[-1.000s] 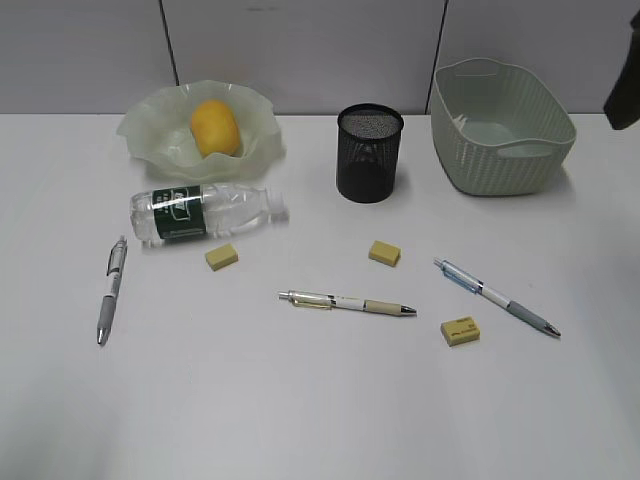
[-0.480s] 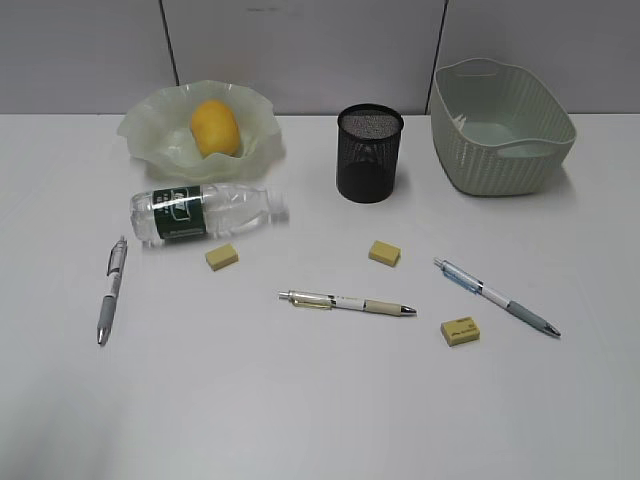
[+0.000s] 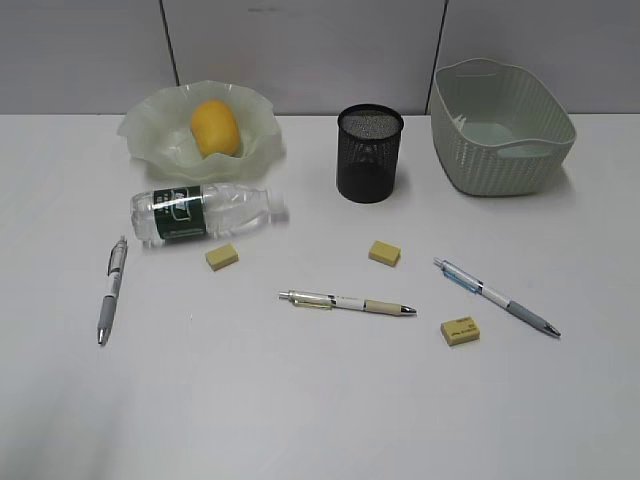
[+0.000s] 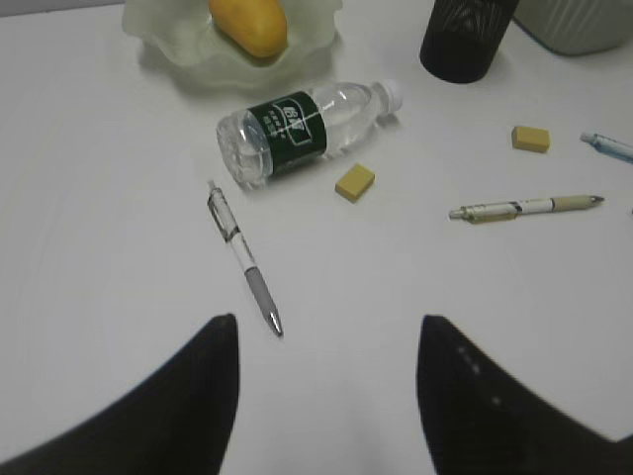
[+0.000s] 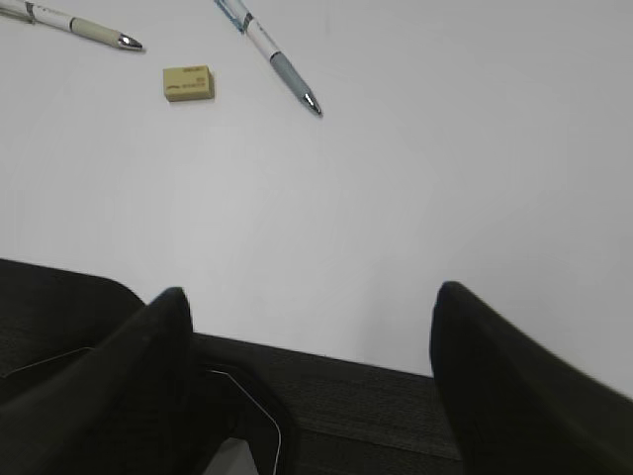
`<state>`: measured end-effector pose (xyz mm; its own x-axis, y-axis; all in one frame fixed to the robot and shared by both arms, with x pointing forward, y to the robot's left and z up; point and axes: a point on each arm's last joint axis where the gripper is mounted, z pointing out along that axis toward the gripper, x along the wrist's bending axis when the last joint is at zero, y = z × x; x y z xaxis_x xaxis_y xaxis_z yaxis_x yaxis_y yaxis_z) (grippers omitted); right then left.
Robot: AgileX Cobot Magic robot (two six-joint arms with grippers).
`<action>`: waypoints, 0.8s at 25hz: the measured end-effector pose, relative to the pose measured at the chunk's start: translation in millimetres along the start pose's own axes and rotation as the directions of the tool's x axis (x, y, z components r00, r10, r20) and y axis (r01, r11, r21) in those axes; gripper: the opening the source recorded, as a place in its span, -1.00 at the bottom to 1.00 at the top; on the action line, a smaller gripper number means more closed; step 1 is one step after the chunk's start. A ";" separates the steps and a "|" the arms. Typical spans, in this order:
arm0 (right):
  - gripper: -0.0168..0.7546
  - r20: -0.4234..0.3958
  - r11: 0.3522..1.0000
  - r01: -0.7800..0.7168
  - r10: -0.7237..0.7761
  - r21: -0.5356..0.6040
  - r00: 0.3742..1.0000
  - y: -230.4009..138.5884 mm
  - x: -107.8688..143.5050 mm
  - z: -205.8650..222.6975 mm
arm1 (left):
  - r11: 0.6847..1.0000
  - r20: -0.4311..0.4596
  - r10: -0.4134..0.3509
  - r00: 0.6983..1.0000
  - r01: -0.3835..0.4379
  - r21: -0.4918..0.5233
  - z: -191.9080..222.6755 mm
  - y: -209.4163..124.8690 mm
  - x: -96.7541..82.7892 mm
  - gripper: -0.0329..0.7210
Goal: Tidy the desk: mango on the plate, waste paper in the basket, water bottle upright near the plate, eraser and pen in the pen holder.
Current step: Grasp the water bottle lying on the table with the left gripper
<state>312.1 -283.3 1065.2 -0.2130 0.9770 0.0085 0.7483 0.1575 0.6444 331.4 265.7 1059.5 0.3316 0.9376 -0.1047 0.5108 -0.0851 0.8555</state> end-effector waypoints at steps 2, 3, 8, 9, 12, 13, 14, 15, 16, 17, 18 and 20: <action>0.56 0.000 1.000 0.000 0.000 -0.006 1.000 -9.5 0.5 1.0 | 0.999 -0.007 0.000 1.000 0.000 -0.046 -0.1 4.2 0.7 0.24; 0.56 0.000 1.000 0.001 -0.001 -0.009 1.000 -13.8 0.7 1.5 | 0.998 -0.011 0.000 1.000 0.000 -0.065 -0.2 5.9 1.0 0.24; 0.56 0.000 1.000 0.002 -0.002 -0.018 1.000 -24.6 1.3 0.2 | 0.991 -0.026 -0.003 1.000 0.000 -0.136 2.5 13.9 2.8 0.24; 0.56 0.001 1.000 0.002 -0.002 -0.022 1.000 -24.9 1.4 -0.3 | 0.992 -0.029 -0.005 1.000 0.001 -0.125 6.1 14.5 3.5 0.24; 0.56 0.001 1.000 0.002 -0.002 -0.023 1.000 -25.0 1.4 -0.4 | 0.998 -0.034 -0.011 0.999 0.009 -0.062 20.9 15.1 5.7 0.24; 0.56 0.001 1.000 0.002 -0.002 -0.023 1.000 -25.0 1.4 -0.4 | 0.999 -0.036 -0.015 0.999 0.013 -0.030 28.0 17.4 6.7 0.24; 0.56 0.001 1.000 0.002 -0.002 -0.023 1.000 -25.0 1.4 -0.4 | 1.000 -0.037 -0.016 0.999 0.016 -0.013 32.9 20.8 7.2 0.24; 0.56 0.001 1.000 0.002 -0.002 -0.023 1.000 -25.0 1.4 -0.4 | 1.000 -0.038 -0.019 0.999 0.019 0.011 39.4 23.9 8.0 0.24; 0.56 0.001 1.000 0.002 -0.002 -0.023 1.000 -25.0 1.4 -0.4 | 0.999 -0.040 -0.021 0.999 0.022 0.031 45.7 28.5 8.7 0.24; 0.56 0.001 1.000 0.002 -0.002 -0.023 1.000 -25.0 1.4 -0.4 | 0.998 -0.041 -0.024 0.999 0.026 0.054 53.1 33.2 9.5 0.24; 0.56 0.001 1.000 0.002 -0.002 -0.023 1.000 -25.0 1.4 -0.4 | 0.996 -0.042 -0.027 0.999 0.030 0.083 61.8 36.3 10.6 0.24; 0.56 0.001 1.000 0.002 -0.002 -0.022 1.000 -25.1 1.4 -0.2 | 0.993 -0.041 -0.024 0.999 0.029 0.117 72.8 45.3 11.5 0.24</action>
<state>292.8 -285.9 1049.2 -0.2142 0.9768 0.0066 0.7338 0.1565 0.6611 416.2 248.1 1060.2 0.2861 0.9525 -0.1046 0.6093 -0.0966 0.7870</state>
